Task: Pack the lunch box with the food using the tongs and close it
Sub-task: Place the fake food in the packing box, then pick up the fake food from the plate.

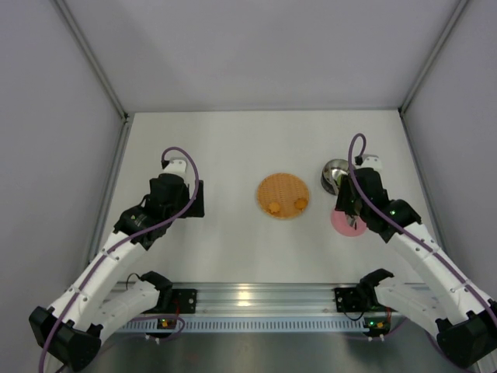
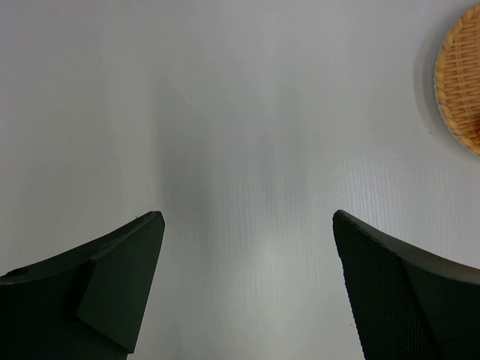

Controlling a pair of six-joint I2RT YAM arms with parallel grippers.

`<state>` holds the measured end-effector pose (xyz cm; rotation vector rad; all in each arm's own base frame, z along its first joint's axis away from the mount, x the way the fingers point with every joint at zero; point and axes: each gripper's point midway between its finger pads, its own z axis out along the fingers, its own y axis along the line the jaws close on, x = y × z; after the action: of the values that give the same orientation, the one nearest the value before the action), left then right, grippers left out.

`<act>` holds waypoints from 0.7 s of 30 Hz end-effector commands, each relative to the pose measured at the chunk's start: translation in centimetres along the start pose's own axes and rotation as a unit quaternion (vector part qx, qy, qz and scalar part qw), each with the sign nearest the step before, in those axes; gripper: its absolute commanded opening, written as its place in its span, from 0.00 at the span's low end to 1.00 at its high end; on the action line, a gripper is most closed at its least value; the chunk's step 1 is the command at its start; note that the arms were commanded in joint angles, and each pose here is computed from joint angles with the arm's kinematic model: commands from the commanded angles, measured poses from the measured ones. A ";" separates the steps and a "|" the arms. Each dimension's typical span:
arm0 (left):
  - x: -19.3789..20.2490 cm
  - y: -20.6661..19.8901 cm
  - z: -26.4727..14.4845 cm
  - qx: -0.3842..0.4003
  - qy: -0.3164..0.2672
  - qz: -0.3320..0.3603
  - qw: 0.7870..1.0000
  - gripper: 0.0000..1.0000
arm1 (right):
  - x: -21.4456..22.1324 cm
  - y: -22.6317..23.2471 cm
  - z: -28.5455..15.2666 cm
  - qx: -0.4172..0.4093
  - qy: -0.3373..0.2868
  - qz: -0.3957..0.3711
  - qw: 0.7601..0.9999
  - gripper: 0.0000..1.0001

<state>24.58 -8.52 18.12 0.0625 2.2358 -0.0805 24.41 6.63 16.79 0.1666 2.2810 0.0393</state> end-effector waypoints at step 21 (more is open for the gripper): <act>0.3 0.2 0.7 -0.013 0.005 -0.002 1.000 0.99 | -1.1 7.8 -4.0 -0.180 -0.008 -0.019 0.983 0.43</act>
<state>24.72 -8.52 17.16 0.0658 2.2687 -0.0585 22.65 11.87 17.41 -0.0346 2.3202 0.3068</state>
